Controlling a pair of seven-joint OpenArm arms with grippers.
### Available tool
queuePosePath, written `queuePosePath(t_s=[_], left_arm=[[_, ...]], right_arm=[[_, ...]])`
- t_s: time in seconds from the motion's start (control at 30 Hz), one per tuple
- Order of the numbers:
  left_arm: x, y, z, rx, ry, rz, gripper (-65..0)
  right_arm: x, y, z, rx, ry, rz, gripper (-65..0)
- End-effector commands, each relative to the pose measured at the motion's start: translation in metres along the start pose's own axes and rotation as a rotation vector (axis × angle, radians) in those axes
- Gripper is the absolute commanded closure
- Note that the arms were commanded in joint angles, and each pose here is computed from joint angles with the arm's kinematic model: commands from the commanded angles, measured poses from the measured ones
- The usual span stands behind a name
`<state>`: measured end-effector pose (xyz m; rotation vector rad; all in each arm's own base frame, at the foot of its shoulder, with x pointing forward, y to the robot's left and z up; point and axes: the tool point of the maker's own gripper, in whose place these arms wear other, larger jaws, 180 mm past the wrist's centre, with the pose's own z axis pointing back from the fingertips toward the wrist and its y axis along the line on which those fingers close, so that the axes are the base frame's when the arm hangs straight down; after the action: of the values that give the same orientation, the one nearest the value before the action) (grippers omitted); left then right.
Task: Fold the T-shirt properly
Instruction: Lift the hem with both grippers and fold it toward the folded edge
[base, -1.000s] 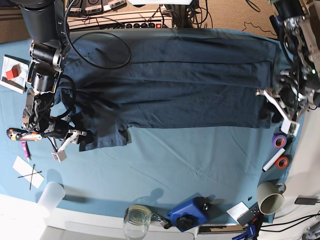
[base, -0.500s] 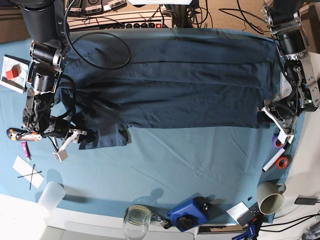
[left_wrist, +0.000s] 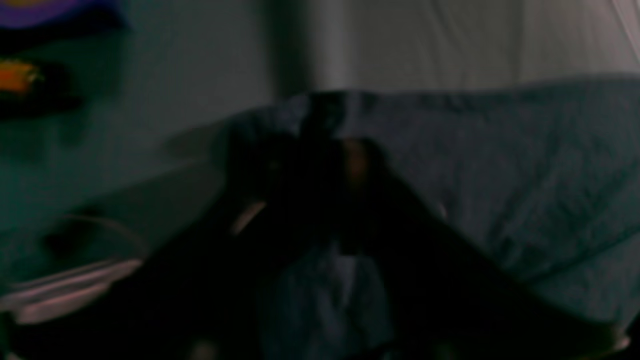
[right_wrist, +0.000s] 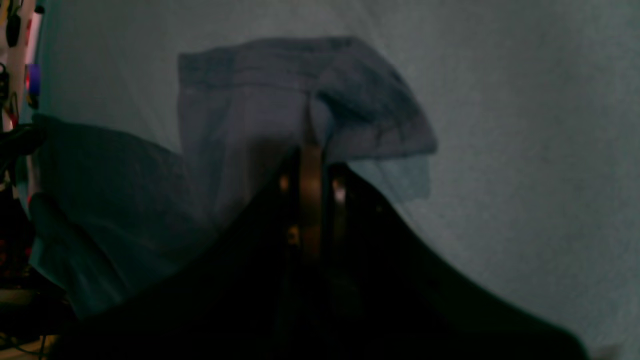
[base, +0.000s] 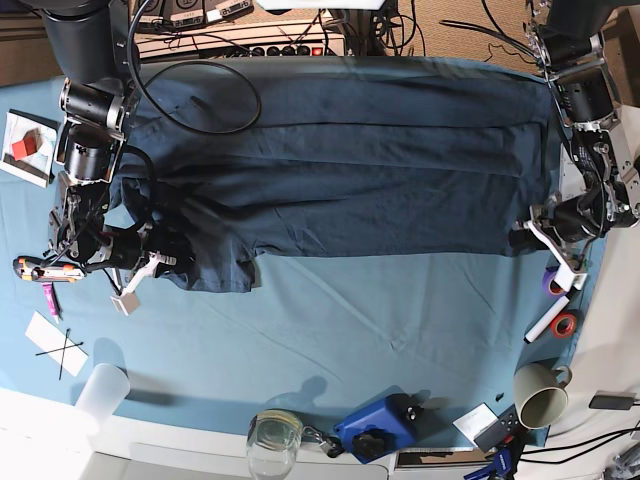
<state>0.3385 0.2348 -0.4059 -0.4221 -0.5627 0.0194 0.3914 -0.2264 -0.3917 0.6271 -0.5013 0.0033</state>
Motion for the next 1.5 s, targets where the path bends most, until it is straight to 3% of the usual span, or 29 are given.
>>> queuePosePath(t_s=[0.0, 0.07, 0.33, 0.7, 1.03, 1.23, 1.47], left_arm=[[-0.011, 0.001, 0.000, 0.006, 0.062, -0.007, -5.0], [-0.012, -0.003, 0.000, -0.014, 0.069, 0.002, 0.0], [0.009, -0.010, 0.012, -0.072, -0.006, 0.063, 0.0], [0.036, -0.030, 0.039, -0.105, -0.057, -0.042, 0.0], [0.031, -0.041, 0.051, -0.085, -0.040, -0.121, 0.0], [0.004, -0.045, 0.058, -0.064, -0.012, -0.161, 0.0], [-0.001, -0.044, 0.072, -0.014, -0.036, -0.200, 0.0]], right_arm=[[0.011, -0.001, 0.008, -0.016, -0.006, 0.023, 0.0], [0.012, -0.001, 0.009, -0.016, -0.010, 0.023, 0.0], [0.039, 0.012, 0.019, -0.002, -0.097, 0.080, 0.0], [0.075, 0.045, 0.051, 0.035, -0.213, 0.216, 0.0], [0.054, 0.051, 0.101, -0.018, -0.297, 0.306, 0.0], [0.041, 0.045, 0.118, 0.000, -0.363, 0.259, 0.0], [0.025, 0.046, 0.120, 0.027, -0.345, 0.241, 0.0]])
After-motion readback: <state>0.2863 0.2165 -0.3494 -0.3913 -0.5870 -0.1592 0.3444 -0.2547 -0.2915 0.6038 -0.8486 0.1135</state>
